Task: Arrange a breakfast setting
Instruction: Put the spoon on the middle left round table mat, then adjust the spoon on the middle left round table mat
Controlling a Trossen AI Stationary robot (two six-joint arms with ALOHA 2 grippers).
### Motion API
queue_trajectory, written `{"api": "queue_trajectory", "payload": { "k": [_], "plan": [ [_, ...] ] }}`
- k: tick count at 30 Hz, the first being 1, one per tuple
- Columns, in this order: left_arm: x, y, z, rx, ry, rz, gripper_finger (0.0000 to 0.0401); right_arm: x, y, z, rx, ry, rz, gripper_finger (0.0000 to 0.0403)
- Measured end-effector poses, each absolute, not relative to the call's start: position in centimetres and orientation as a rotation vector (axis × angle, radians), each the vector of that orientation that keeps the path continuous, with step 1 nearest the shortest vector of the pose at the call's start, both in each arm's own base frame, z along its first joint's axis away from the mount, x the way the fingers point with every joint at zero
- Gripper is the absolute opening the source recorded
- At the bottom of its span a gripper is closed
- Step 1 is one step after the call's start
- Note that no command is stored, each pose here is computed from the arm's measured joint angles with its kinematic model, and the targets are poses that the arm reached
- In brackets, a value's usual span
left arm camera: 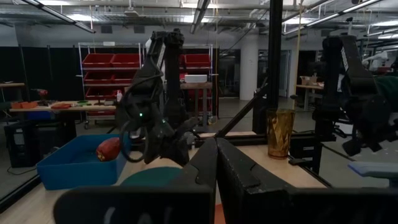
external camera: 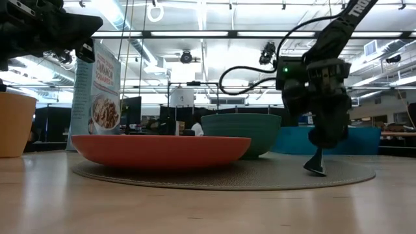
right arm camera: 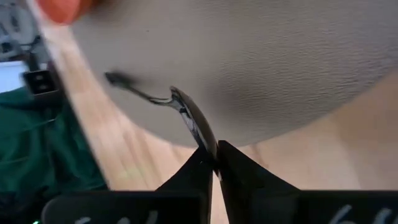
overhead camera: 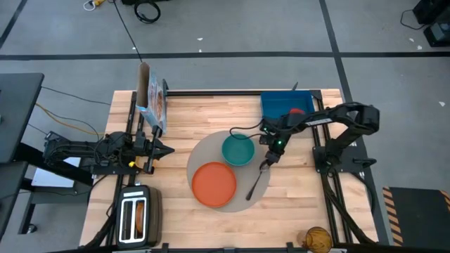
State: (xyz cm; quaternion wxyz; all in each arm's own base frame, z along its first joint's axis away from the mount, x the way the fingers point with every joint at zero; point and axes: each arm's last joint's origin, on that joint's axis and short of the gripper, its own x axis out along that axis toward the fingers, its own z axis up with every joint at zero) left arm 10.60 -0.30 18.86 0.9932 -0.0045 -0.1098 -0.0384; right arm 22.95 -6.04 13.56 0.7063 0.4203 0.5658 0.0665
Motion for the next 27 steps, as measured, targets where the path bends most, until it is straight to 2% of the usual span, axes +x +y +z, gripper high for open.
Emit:
{"api": "queue_trajectory", "payload": {
  "k": [8,13,18,21,27],
  "plan": [
    [10.6,-0.3,18.9,-0.009,-0.221,-0.077,0.0009,22.9,-6.3,13.8,0.874,1.252,0.061,0.0066],
    [10.6,-0.3,18.9,-0.009,-0.22,-0.077,0.0009,22.5,-5.9,15.7,0.854,1.202,-0.014,0.0092],
    [10.6,-0.3,18.9,-0.009,-0.22,-0.077,0.0009,21.7,-4.8,18.2,0.776,1.133,-0.135,0.0099],
    [10.6,-0.3,18.9,-0.009,-0.22,-0.077,0.0009,21.6,-3.2,20.2,0.683,1.078,-0.23,0.0096],
    [10.6,-0.3,18.9,-0.009,-0.22,-0.077,0.0009,23.7,3.4,22.8,0.507,0.898,-0.311,0.0086]
  ]
}}
